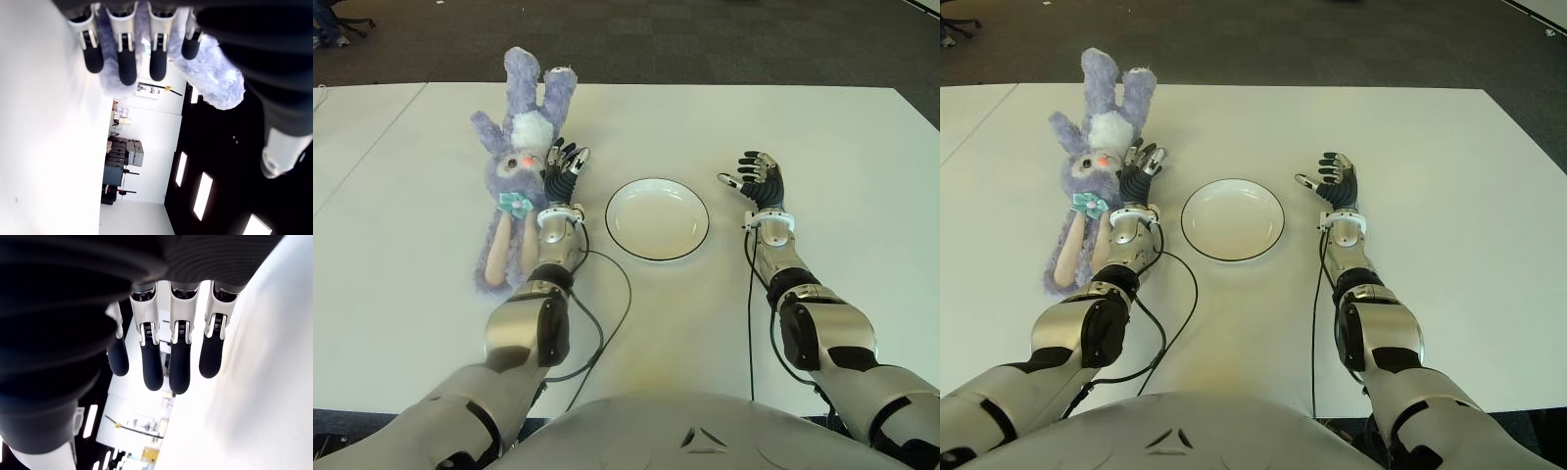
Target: Put the doll into the plate.
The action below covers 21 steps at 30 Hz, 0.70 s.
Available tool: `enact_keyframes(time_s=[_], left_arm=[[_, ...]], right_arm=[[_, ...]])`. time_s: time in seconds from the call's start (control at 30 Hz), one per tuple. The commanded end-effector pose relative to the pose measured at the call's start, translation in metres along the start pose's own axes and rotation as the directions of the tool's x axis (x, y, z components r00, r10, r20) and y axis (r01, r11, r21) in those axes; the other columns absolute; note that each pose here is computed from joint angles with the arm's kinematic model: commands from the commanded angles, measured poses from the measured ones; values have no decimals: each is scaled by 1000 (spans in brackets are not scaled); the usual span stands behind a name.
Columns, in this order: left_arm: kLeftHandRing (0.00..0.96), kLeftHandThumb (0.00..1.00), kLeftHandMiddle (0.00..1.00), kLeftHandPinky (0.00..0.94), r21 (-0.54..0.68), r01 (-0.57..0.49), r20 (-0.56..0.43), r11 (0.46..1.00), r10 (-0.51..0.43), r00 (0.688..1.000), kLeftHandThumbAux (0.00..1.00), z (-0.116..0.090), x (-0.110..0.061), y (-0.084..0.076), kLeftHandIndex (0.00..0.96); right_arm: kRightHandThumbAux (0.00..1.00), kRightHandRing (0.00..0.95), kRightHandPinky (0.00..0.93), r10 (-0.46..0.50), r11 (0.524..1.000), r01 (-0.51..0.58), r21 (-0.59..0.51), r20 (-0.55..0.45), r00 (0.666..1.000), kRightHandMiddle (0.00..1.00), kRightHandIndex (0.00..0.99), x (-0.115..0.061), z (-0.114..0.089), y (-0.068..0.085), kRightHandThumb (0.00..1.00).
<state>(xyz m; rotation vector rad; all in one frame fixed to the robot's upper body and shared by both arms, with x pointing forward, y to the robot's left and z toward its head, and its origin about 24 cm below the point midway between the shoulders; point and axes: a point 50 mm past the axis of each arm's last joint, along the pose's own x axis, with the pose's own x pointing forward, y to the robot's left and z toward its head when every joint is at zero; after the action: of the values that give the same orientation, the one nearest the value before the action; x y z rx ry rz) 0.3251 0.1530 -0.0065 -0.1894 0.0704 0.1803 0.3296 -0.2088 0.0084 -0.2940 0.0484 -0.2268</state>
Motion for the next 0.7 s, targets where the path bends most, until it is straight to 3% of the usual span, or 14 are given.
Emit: enact_keyframes(time_s=[0.03,0.17,0.5,0.7], left_arm=[[182,0,171,201,53,-120,-432,991,131,892,620,-92,-70,38,78],[184,0,168,202,68,-111,-429,992,129,894,629,-92,-70,37,81],[155,0,149,152,120,-15,-398,993,62,915,612,-88,-65,18,83],[152,0,150,149,181,17,-269,983,33,963,603,-75,-60,0,87]], right_arm=[[825,324,287,97,995,-101,11,-408,908,324,261,-78,-91,29,0],[824,322,285,98,995,-103,9,-408,908,322,265,-79,-91,30,0],[809,316,289,102,994,-104,17,-415,904,319,258,-79,-92,31,0],[803,320,285,96,994,-106,-3,-403,910,323,260,-79,-91,31,0]])
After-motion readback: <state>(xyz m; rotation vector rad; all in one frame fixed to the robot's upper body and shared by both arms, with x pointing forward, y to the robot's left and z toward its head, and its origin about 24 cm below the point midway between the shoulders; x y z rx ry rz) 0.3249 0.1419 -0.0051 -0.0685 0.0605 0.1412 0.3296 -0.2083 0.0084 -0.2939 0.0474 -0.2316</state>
